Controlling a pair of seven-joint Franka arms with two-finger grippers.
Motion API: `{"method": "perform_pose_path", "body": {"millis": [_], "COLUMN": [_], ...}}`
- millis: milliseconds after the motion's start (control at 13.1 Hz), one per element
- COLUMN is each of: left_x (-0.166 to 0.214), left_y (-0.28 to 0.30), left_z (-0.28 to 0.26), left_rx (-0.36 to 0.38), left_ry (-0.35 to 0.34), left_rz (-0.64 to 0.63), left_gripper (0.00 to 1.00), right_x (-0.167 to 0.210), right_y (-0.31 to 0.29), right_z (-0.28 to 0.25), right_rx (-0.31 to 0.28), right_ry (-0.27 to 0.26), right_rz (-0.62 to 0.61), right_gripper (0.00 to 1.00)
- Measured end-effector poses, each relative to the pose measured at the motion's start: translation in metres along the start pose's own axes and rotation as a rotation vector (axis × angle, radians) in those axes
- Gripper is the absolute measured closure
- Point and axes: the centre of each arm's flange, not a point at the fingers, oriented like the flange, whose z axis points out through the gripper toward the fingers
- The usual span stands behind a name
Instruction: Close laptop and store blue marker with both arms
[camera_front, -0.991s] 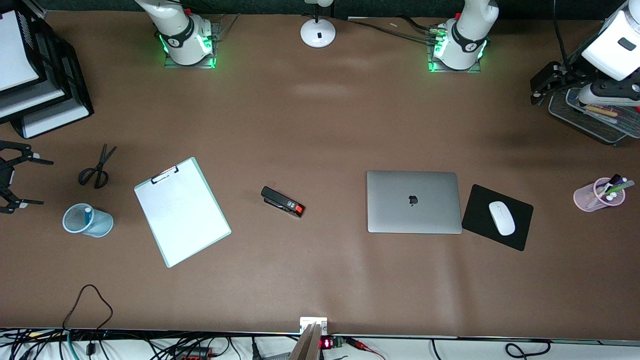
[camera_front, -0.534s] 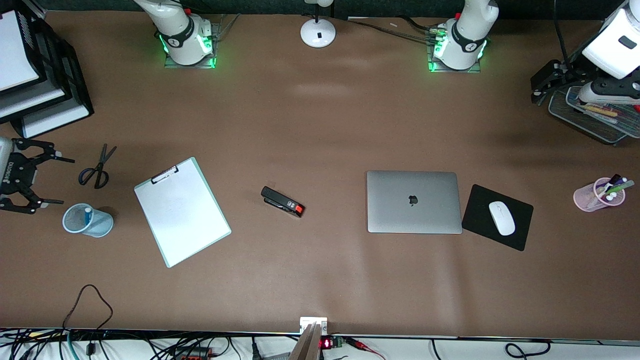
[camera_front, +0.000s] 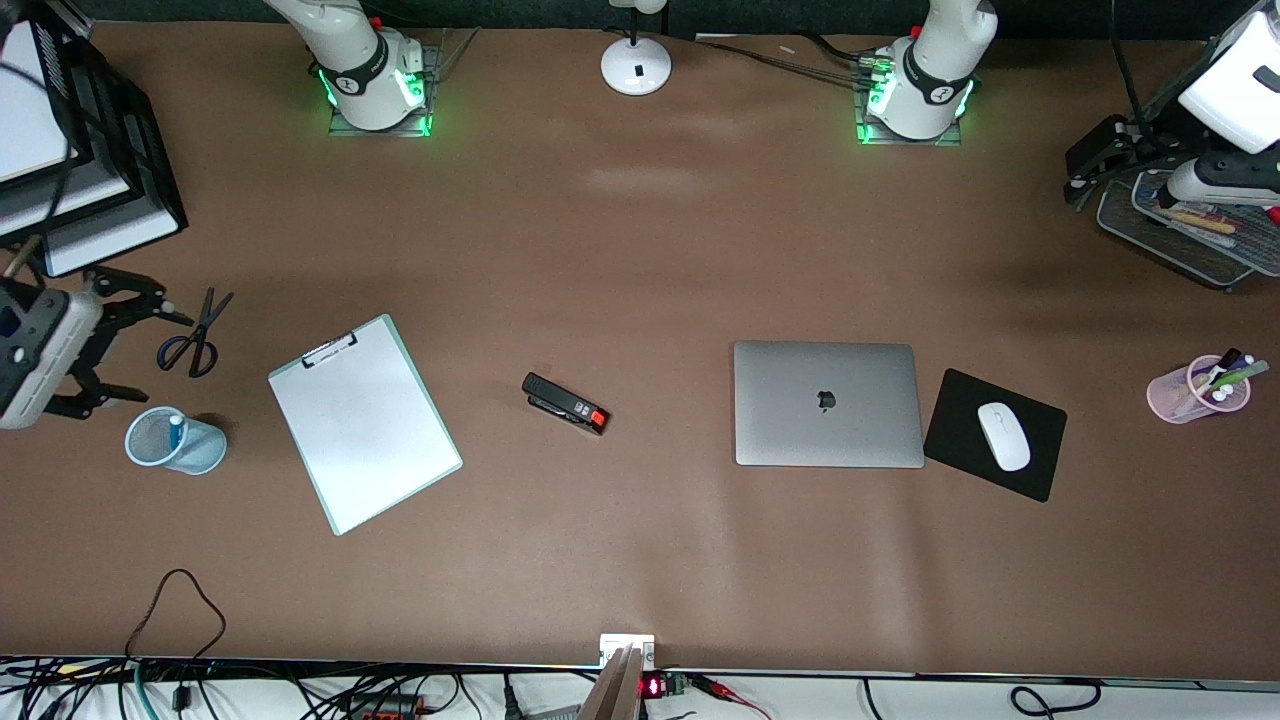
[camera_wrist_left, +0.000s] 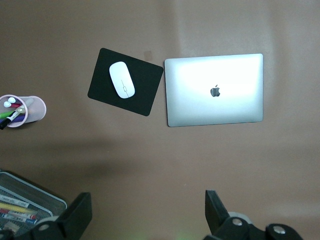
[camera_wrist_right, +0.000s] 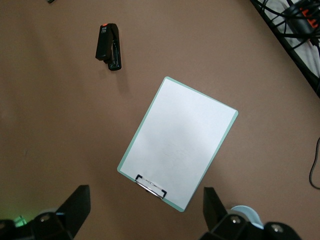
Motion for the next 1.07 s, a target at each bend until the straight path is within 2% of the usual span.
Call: {"method": "perform_pose_path", "body": {"millis": [152, 534, 686, 915, 1067], "left_x": [0.000, 0.000, 0.000, -0.001, -0.001], "left_y": [0.000, 0.000, -0.001, -0.001, -0.001], "left_z": [0.000, -0.001, -0.001, -0.001, -0.001], "left_rx": [0.000, 0.000, 0.000, 0.000, 0.000], "left_ry": [0.000, 0.001, 0.001, 0.001, 0.001], "left_rz": [0.001, 0.002, 0.001, 0.002, 0.002], "left_gripper": [0.00, 0.00, 0.00, 0.00, 0.00], "right_x": [-0.003, -0.030, -0.038, -0.053, -0.075], "right_y": [-0.015, -0.031, -0.035, -0.038, -0.036], "right_z": [0.000, -0.002, -0.003, -0.018, -0.040], "right_rx": [-0.005, -0.085, -0.105, -0.182, -0.204], "right_ry": [-0.021, -0.143, -0.173, -0.216, -0.188], "right_rz": [0.189, 0.650, 0.798, 0.939, 0.986], "right_gripper": [0.00, 0.00, 0.00, 0.00, 0.00]}}
